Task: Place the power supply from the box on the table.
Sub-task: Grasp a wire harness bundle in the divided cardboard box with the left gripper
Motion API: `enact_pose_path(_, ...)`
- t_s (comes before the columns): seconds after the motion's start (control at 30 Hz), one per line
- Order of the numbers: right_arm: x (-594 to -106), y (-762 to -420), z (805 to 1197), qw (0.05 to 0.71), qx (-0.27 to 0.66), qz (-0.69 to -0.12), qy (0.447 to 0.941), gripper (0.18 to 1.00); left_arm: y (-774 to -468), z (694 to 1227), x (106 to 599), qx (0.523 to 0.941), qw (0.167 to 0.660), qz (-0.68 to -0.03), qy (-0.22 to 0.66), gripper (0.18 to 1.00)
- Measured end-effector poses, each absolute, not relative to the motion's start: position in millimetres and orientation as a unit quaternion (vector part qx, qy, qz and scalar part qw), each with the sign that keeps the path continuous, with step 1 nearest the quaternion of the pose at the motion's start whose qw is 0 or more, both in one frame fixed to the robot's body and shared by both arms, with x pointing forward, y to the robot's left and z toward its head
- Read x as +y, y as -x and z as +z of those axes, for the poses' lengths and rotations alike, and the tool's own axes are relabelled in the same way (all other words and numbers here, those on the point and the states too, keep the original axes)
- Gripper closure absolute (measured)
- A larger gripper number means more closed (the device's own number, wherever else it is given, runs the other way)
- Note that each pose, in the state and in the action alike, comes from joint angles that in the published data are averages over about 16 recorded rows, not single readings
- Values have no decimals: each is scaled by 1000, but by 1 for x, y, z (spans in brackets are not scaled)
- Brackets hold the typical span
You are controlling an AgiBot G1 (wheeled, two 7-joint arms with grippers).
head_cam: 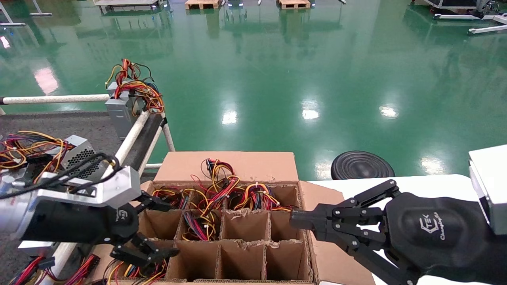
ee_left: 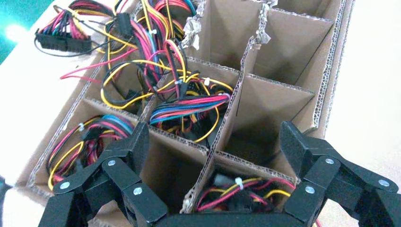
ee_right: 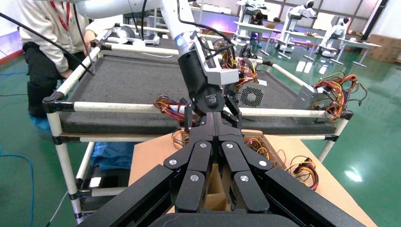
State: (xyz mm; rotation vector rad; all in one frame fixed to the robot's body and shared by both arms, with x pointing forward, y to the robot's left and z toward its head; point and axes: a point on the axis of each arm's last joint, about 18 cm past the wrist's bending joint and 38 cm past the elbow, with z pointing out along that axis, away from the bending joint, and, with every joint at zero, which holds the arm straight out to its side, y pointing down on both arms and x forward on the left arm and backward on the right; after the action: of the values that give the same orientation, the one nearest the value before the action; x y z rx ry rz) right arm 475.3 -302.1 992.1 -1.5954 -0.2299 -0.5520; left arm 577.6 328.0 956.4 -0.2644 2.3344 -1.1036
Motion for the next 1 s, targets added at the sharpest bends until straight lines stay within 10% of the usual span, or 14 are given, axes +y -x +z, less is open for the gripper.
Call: enact_pose_path(1.0, -302, -475, 992, 659, -102, -244, 705, 985, -610, 924, 324, 839, 303, -449, 45, 185)
